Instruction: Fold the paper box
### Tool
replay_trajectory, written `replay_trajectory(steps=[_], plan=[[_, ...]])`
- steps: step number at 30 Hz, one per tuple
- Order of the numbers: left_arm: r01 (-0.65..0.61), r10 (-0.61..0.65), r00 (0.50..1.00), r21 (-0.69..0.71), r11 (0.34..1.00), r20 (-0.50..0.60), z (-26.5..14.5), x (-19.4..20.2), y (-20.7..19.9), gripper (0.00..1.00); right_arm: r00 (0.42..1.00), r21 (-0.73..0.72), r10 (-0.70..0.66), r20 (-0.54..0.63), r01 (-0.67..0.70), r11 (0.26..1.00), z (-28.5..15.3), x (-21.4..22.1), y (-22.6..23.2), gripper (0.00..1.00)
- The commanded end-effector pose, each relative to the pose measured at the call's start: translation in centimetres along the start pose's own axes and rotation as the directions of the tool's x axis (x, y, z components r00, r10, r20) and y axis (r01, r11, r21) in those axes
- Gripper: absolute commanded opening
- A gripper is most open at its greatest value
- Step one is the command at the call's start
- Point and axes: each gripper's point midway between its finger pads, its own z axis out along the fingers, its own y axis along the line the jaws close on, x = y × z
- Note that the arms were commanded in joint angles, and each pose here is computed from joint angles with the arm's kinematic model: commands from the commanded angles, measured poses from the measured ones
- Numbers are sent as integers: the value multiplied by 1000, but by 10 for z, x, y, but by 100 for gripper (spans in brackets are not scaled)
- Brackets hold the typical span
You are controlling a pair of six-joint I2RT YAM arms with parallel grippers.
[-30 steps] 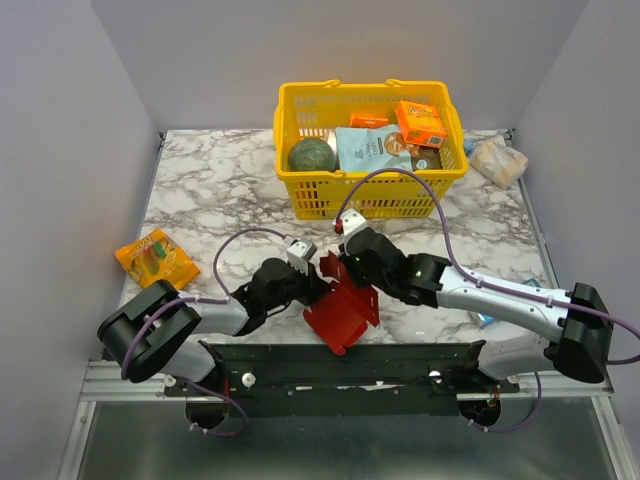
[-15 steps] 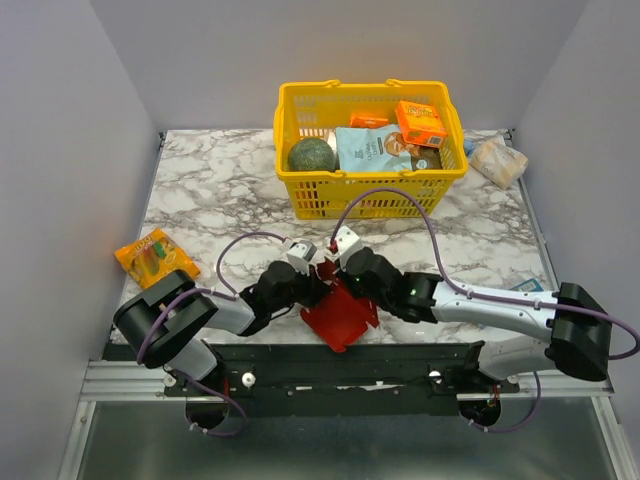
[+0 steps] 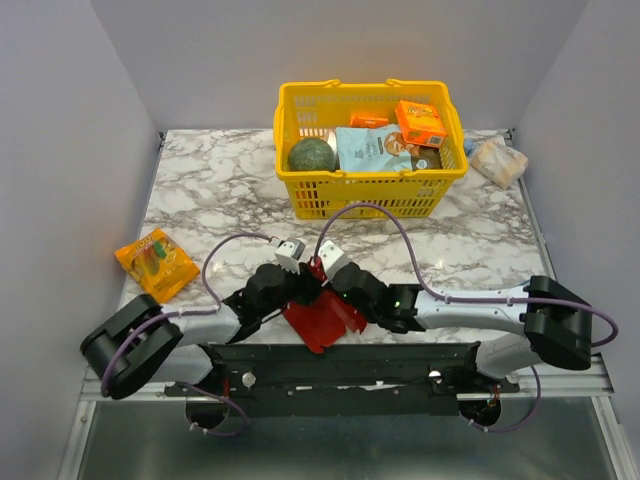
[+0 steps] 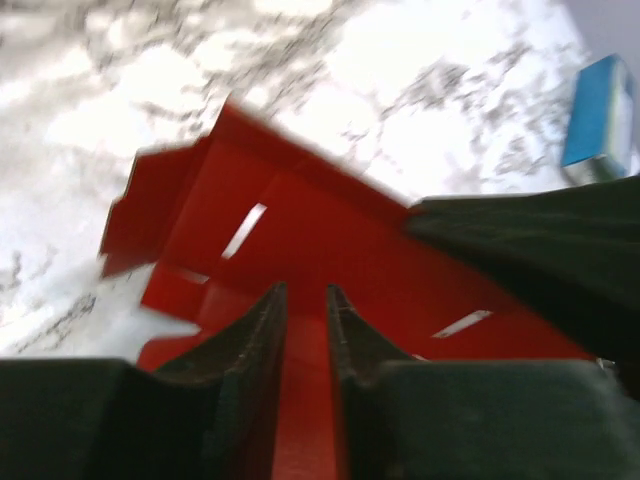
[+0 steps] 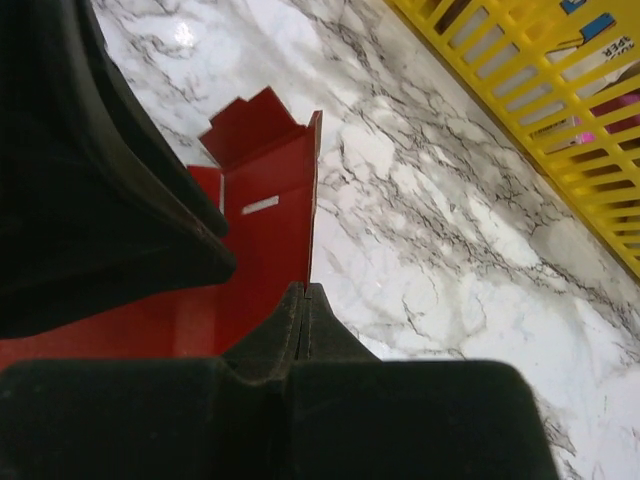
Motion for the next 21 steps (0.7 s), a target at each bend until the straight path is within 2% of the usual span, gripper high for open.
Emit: replay_trajectory(steps=[1, 2, 4, 5, 7, 8, 11, 15, 21], plan=[[13, -13, 999, 7, 1000, 50, -14, -18, -10, 40, 997, 24, -69, -35, 70, 997, 4, 22, 1, 1], [15, -15, 999, -8, 1000, 29, -18, -14, -7, 46, 996, 18, -80, -29, 81, 997, 3, 22, 4, 1], [25, -21, 995, -33, 999, 93, -25, -33, -7, 53, 996, 20, -84, -23, 85, 996, 3, 21, 4, 1], [35, -30, 996, -54, 998, 83, -28, -32, -4, 59, 995, 14, -96, -19, 97, 995, 2, 22, 6, 1], [56, -48, 992, -65, 996, 114, -32, -49, -10, 62, 995, 23, -104, -10, 104, 994, 1, 20, 6, 1], [101, -89, 991, -126, 987, 99, -33, -47, 0, 63, 994, 24, -106, -1, 106, 994, 0, 18, 7, 1], [181, -167, 982, -179, 967, 94, -31, -54, 6, 63, 993, 34, -120, 11, 119, 992, -1, 16, 7, 1], [313, -299, 949, -157, 937, 104, -23, -57, 3, 63, 990, 53, -139, 22, 137, 989, -3, 13, 8, 1], [381, -370, 923, -113, 918, 107, -9, -59, 0, 67, 987, 61, -160, 31, 158, 985, -5, 11, 11, 1]])
